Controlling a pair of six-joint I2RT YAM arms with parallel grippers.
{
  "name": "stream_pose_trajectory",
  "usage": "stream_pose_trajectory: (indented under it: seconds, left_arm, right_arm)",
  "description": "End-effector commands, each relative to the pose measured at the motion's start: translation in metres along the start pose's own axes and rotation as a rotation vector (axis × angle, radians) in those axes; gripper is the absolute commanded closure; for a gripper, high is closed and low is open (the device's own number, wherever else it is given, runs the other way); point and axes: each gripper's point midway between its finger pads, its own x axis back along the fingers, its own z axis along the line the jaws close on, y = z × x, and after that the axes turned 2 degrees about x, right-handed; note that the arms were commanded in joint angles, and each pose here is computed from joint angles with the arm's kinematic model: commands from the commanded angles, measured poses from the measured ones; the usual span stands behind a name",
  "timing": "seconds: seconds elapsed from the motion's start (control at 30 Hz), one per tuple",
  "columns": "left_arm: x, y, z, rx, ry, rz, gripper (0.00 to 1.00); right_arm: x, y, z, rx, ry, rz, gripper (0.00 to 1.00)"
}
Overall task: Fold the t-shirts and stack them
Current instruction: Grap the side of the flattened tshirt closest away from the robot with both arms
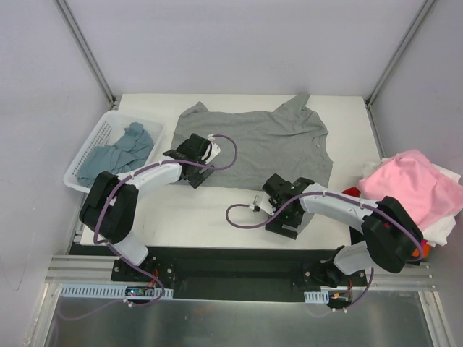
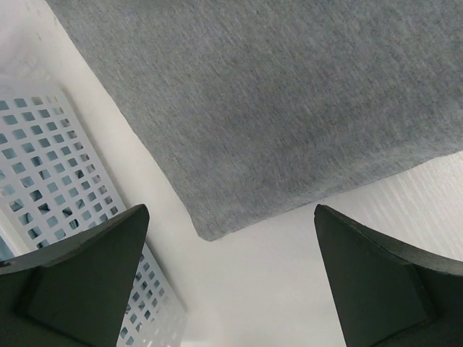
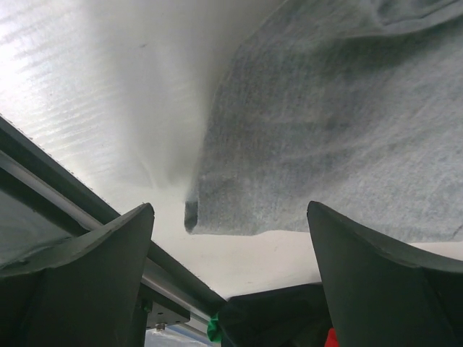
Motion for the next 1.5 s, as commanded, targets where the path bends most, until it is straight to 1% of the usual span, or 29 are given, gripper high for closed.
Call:
stream_pose_trajectory:
  seconds: [0.0, 0.17, 0.2, 0.27, 0.3, 0.33, 0.5, 0.57, 0.83, 0.93, 1.0, 1.17, 1.2, 1.3, 1.4, 1.47]
  left_arm:
    - [0.005, 0.006, 0.009, -0.002, 0.037, -0.011, 0.01]
    - [0.007, 0.004, 0.011, -0.007, 0.046, -0.009, 0.01]
    - [0.007, 0.005, 0.011, -0.007, 0.045, -0.011, 0.01]
    - [0.008, 0.004, 0.012, -0.008, 0.047, -0.012, 0.01]
    - [0.007, 0.004, 0.011, -0.008, 0.048, -0.009, 0.01]
    - [0.007, 0.003, 0.012, -0.007, 0.049, -0.008, 0.01]
    - [0.006, -0.002, 0.01, -0.009, 0.049, 0.004, 0.0]
    - [0.007, -0.002, 0.011, -0.009, 0.055, 0.003, 0.01]
    - [0.012, -0.002, 0.015, 0.004, 0.073, -0.006, 0.01]
    - [0.009, -0.009, 0.013, -0.007, 0.068, 0.014, 0.01]
    - [0.009, -0.008, 0.009, -0.008, 0.048, 0.009, 0.01]
    - [0.014, -0.022, -0.007, -0.007, -0.035, 0.04, 0.01]
    - [0.018, -0.02, -0.01, 0.002, -0.061, 0.021, 0.01]
    - [0.024, -0.024, -0.021, 0.034, -0.13, 0.017, 0.01]
    - [0.027, -0.029, -0.021, 0.114, -0.193, 0.035, 0.01]
    - [0.025, -0.029, -0.014, 0.168, -0.208, 0.04, 0.01]
  right_arm:
    - [-0.003, -0.005, 0.007, 0.049, 0.034, 0.003, 0.11]
    - [-0.009, -0.005, 0.01, 0.063, 0.055, 0.008, 0.17]
    - [-0.011, -0.005, 0.01, 0.066, 0.055, 0.015, 0.21]
    - [-0.012, -0.006, 0.01, 0.073, 0.056, 0.022, 0.24]
    - [-0.013, -0.006, 0.01, 0.075, 0.057, 0.021, 0.3]
    - [-0.013, -0.006, 0.01, 0.079, 0.059, 0.021, 0.32]
    - [-0.019, -0.01, 0.009, 0.085, 0.05, 0.041, 0.37]
    - [-0.022, -0.011, 0.009, 0.087, 0.051, 0.049, 0.37]
    - [-0.028, -0.009, 0.0, 0.089, 0.007, 0.056, 0.44]
    - [-0.031, -0.009, -0.002, 0.089, 0.006, 0.064, 0.46]
    - [-0.032, -0.01, -0.001, 0.088, 0.011, 0.07, 0.46]
    - [-0.03, -0.009, -0.002, 0.085, 0.007, 0.063, 0.46]
    - [-0.03, -0.009, -0.001, 0.084, 0.008, 0.061, 0.46]
    - [-0.029, -0.01, -0.001, 0.081, 0.009, 0.061, 0.46]
    - [-0.03, -0.01, 0.0, 0.08, 0.012, 0.062, 0.46]
    - [-0.03, -0.01, 0.001, 0.08, 0.017, 0.059, 0.46]
